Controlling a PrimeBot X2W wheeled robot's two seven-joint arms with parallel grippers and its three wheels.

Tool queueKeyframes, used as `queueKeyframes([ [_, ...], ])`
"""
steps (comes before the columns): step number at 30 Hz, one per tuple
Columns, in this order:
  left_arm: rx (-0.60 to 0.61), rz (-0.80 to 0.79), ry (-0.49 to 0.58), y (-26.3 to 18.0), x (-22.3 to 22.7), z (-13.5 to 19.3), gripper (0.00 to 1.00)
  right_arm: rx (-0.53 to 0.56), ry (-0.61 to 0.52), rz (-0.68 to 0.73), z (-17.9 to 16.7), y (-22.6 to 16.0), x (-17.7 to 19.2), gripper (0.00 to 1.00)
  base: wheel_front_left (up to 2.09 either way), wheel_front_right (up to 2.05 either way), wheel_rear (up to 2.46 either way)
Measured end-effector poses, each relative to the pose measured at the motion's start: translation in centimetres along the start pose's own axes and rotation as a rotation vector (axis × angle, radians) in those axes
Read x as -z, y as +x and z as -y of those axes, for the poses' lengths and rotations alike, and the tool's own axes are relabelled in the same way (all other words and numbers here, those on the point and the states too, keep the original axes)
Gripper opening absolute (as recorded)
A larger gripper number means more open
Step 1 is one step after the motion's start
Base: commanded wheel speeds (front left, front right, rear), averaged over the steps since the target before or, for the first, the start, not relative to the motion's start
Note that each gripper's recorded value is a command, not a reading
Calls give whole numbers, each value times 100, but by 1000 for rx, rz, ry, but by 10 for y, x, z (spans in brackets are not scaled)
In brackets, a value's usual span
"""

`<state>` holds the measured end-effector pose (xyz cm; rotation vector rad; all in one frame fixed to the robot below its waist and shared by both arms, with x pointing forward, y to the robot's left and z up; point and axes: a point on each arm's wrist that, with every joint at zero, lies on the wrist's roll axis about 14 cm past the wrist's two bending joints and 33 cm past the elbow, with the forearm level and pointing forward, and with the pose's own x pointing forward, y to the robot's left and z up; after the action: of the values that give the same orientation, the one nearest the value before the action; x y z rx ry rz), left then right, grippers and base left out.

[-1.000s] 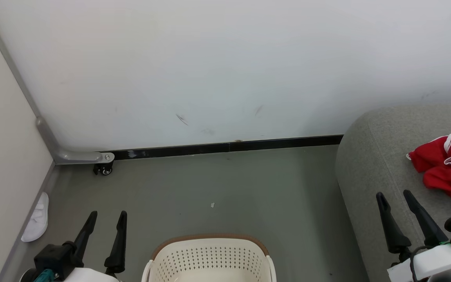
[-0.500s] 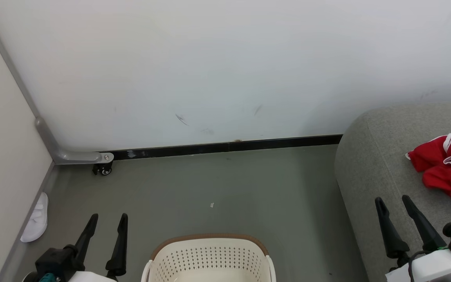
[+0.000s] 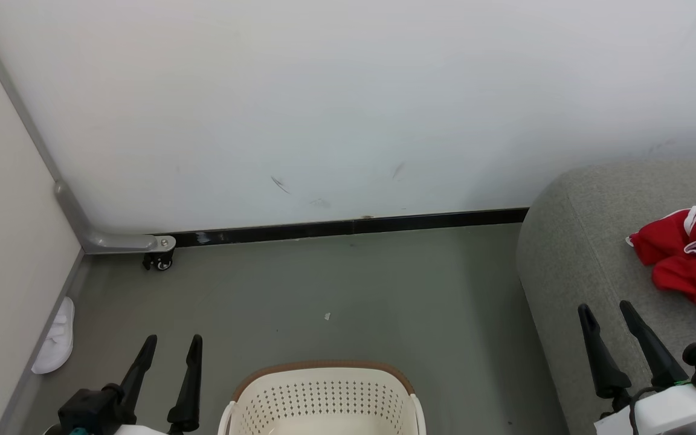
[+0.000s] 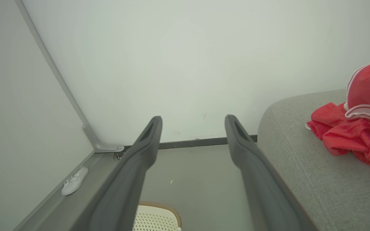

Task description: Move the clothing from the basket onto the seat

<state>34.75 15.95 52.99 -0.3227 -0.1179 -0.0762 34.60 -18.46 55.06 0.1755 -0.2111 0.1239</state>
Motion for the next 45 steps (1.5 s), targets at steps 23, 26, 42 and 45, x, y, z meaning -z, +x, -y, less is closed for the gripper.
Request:
queueKeyframes([
  [23,-62,-122,-95,-16,37,-10,0,55,113,-103,1,-16,34,0,0,0,0],
  [26,-81,-133,-139,-16,39,-14,0,74,158,-102,4,-16,35,0,0,0,0],
  [42,-143,-178,-328,-13,50,-24,0,158,375,-149,14,-17,50,0,0,0,0],
  [45,-153,-185,-357,-11,51,-26,0,177,416,-153,17,-17,52,0,0,0,0],
])
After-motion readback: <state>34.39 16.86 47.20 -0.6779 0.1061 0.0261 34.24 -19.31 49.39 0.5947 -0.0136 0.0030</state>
